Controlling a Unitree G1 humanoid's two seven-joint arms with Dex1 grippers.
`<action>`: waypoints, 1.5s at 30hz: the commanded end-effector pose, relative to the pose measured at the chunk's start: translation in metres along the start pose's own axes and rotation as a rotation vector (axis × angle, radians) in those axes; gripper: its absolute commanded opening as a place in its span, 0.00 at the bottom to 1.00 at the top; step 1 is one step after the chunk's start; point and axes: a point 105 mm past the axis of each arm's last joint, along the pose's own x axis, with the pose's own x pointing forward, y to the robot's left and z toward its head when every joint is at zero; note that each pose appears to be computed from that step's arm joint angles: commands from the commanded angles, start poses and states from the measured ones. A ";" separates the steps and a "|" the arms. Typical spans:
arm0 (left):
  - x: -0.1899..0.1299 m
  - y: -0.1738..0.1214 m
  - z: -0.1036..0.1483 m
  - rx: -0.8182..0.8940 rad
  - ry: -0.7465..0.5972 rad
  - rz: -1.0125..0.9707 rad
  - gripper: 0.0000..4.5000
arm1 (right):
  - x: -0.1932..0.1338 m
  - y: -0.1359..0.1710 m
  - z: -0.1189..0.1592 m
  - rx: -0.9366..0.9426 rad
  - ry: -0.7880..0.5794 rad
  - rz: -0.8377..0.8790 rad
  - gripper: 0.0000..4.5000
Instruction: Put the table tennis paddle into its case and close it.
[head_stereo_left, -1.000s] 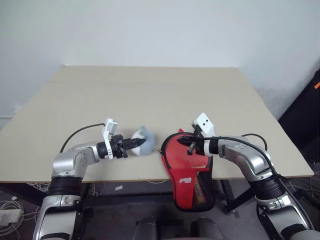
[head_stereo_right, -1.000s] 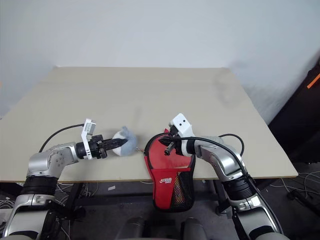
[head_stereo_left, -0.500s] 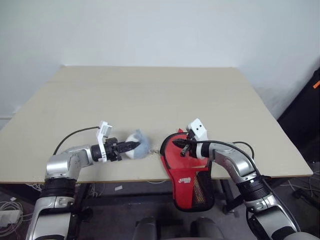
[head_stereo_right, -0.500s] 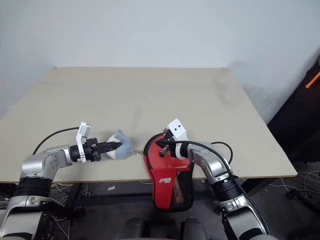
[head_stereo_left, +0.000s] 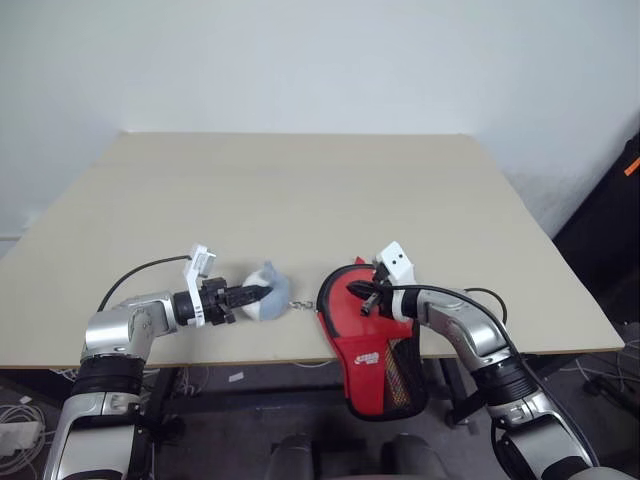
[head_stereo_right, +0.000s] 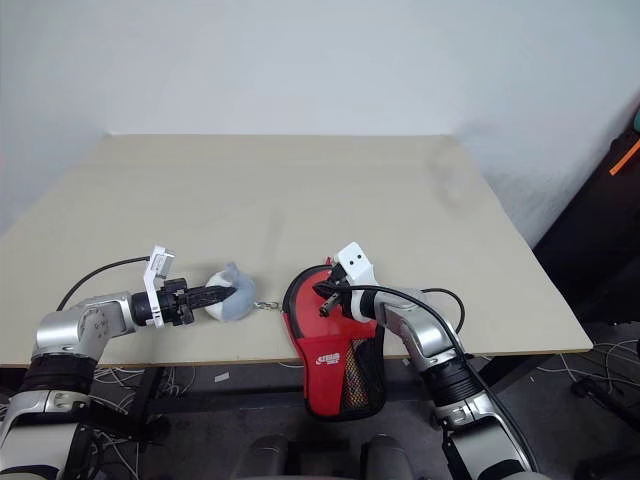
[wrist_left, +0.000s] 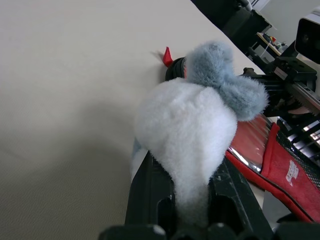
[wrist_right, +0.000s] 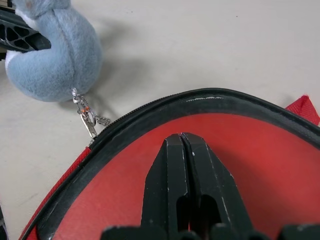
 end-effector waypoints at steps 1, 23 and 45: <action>0.004 -0.007 0.014 0.054 -0.033 -0.022 0.04 | 0.004 0.000 -0.002 -0.020 -0.009 -0.010 0.00; 0.013 0.008 0.052 0.191 -0.099 0.071 0.04 | 0.009 0.001 -0.031 0.031 0.098 -0.007 0.00; 0.102 0.016 0.100 0.337 -0.115 0.229 0.04 | 0.014 0.004 -0.028 0.036 0.083 0.003 0.00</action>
